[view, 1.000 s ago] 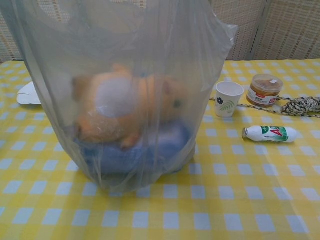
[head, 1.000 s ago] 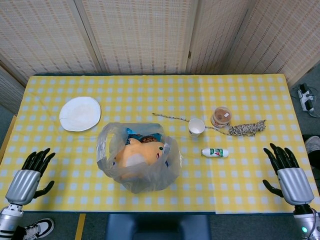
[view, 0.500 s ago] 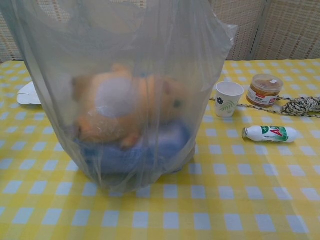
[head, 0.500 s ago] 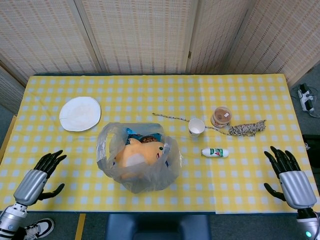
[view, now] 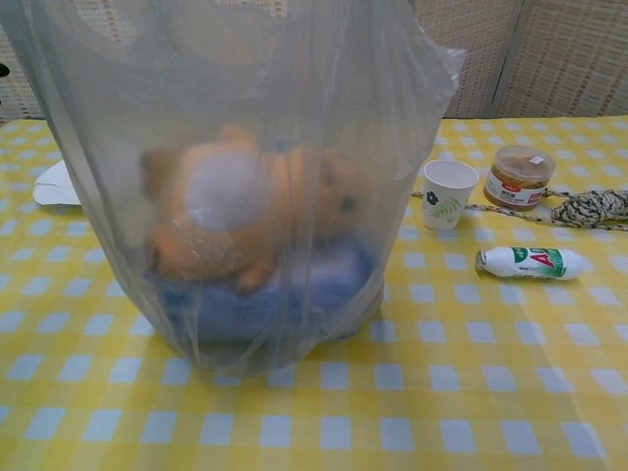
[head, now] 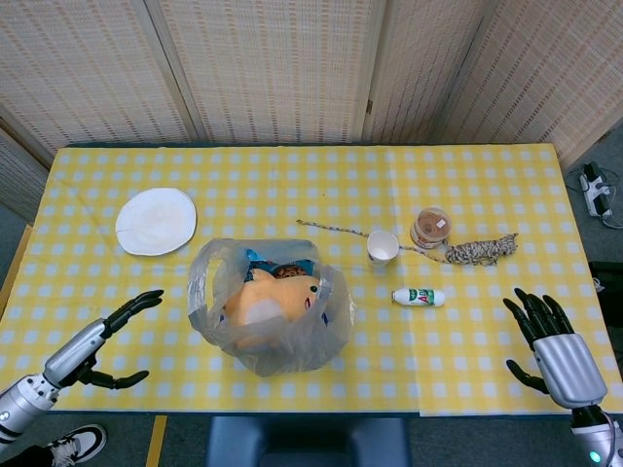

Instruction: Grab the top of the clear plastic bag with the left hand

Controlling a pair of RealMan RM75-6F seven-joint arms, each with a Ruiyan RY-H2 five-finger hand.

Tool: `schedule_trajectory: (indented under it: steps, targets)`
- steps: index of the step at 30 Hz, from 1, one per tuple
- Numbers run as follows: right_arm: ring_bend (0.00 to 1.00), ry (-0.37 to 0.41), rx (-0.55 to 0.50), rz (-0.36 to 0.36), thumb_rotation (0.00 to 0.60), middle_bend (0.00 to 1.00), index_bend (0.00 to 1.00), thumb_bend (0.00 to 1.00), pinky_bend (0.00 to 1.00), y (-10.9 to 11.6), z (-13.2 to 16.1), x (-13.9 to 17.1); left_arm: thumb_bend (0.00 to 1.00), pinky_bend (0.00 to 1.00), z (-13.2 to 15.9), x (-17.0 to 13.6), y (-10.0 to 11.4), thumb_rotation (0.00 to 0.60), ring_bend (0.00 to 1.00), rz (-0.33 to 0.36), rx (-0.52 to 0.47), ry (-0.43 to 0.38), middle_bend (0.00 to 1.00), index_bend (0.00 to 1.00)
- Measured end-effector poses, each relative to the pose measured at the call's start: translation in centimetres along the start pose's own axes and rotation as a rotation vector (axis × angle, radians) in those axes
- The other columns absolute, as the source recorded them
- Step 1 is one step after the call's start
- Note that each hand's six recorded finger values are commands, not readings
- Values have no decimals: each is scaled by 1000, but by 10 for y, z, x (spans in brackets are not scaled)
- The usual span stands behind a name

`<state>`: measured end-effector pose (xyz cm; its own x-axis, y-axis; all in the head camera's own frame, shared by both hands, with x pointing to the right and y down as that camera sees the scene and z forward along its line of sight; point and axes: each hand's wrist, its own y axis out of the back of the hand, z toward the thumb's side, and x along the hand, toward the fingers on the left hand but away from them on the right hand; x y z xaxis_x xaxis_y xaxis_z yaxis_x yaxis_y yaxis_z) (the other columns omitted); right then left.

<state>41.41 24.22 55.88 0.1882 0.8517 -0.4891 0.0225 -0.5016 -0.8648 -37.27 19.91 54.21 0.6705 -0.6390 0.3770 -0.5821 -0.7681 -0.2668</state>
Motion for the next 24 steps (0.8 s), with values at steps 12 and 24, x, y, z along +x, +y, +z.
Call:
schedule_trajectory:
  steps: [12, 24]
  targets:
    - [0, 8, -7, 4, 600, 0, 0, 275, 0, 0, 0, 1, 131, 0, 31, 35, 8, 600, 0, -71, -142, -157, 38, 95]
    - [0, 6, -9, 20, 600, 0, 0, 275, 0, -1, -1, 1, 123, 0, 44, 64, -5, 600, 0, -120, -127, -205, 38, 99]
